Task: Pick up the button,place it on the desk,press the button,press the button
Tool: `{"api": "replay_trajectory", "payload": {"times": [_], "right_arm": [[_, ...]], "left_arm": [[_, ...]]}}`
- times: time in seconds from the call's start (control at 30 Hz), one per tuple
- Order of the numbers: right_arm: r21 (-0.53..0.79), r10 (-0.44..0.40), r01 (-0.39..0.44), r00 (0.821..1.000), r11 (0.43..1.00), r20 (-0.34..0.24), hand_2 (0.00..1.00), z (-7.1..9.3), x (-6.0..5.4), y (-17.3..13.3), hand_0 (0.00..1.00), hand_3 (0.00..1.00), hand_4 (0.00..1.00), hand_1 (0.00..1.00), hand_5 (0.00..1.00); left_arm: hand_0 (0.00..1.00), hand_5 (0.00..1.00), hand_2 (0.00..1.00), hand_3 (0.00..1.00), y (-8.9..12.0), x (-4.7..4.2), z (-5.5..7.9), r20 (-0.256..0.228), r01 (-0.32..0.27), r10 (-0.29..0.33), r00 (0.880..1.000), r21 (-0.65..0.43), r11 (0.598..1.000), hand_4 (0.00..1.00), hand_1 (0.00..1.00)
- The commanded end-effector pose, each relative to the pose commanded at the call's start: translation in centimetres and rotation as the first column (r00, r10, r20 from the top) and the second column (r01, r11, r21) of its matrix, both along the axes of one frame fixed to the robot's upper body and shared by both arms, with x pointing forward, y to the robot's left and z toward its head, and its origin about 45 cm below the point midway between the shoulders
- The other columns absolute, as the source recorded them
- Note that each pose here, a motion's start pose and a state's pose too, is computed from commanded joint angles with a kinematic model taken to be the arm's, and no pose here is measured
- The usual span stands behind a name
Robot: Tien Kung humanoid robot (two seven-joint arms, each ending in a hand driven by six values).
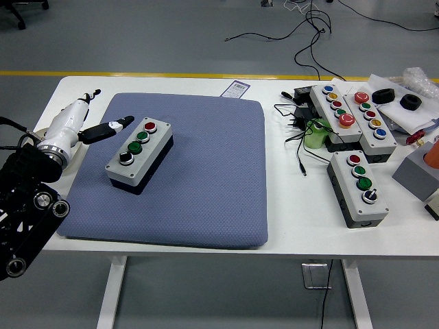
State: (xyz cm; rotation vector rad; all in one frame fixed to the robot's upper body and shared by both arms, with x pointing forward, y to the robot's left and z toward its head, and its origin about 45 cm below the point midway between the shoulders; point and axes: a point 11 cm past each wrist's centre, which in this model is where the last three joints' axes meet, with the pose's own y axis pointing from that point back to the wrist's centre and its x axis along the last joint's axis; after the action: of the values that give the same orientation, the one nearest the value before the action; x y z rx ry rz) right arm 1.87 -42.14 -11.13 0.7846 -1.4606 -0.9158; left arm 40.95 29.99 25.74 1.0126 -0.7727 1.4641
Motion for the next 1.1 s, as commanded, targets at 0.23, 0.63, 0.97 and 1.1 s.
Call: {"api": "replay_trajectory", "payload": {"times": [0.23,0.63,0.97,1.1], "right_arm": [[0.001,-0.005,0.005,1.000,1.000,0.009,0.729,0.0,0.3,0.0,0.568,0.640,0.320,0.680,0.166],[0.004,-0.006,0.006,1.000,1.000,0.010,0.729,0.0,0.2,0.1,0.566,0.639,0.319,0.680,0.165],[0.003,-0.003,0.003,1.000,1.000,0.015,0.726,0.0,0.3,0.1,0.559,0.639,0.319,0.679,0.165],[0.002,-0.003,0.003,1.000,1.000,0.016,0.724,0.0,0.3,0.0,0.558,0.639,0.319,0.679,0.165]], "left_arm": [[0.998,0.705,0.998,0.998,-1.3,-0.62,-0.3,-0.028,0.020,-0.016,0.999,0.151,0.988,0.998,0.998],[0.998,0.708,0.998,0.998,-3.2,-1.62,-2.8,-0.110,-0.016,0.024,0.994,0.072,0.997,0.998,0.998],[0.992,0.707,0.998,0.998,-4.7,-1.63,-5.4,-0.185,0.005,0.008,0.983,0.073,0.997,0.998,0.998],[0.890,0.677,0.998,0.998,-5.1,-1.36,-5.6,-0.189,0.000,0.015,0.982,0.079,0.997,0.998,0.998]]}}
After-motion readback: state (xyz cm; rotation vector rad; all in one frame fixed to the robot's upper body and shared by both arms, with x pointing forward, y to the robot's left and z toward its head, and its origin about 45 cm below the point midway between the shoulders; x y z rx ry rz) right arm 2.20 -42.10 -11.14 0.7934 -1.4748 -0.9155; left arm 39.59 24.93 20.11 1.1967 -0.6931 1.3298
